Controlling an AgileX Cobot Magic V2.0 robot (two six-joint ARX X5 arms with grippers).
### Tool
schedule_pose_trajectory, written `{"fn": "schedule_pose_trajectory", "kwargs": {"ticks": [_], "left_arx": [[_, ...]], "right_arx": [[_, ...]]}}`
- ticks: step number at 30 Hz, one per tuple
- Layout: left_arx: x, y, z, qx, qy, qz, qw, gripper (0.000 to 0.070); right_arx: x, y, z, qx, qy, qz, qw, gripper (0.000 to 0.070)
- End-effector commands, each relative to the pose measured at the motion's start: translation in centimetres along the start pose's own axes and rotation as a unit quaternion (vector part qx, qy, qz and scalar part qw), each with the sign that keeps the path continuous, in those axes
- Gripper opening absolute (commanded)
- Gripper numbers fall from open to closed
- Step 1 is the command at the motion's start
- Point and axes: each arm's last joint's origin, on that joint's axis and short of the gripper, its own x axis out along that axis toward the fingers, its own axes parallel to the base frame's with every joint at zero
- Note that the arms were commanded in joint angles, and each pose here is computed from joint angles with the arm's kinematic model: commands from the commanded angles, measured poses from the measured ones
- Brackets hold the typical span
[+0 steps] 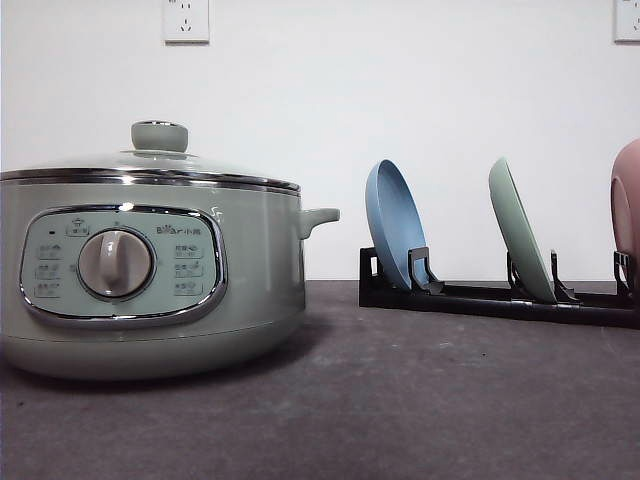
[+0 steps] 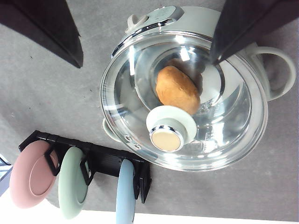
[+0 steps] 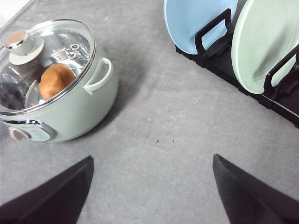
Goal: Transfer potato from steamer to green plate
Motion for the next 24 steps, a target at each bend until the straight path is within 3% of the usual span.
{"fn": "schedule_pose_trajectory", "kwargs": {"ticks": [1,14,24], "left_arx": [[-0.4,-0.3,0.6,0.012,-0.01,-0.004,1.0,0.0557],[-0.4,-0.3,0.6,0.012,-0.01,-0.004,1.0,0.0556],[-0.4,-0.3,0.6,0.012,-0.01,-0.004,1.0,0.0556]], "right_arx": [[-0.3,0.1,0.5,0.005,-0.012,-0.001,1.0,0.0515],[1.2,-0.8,4.4,0.064,-0.052,0.0,0.997,0.0514],[6.2,-3.8,10.2,0.083,-0.023,-0.005,0.996,0.0513]]}}
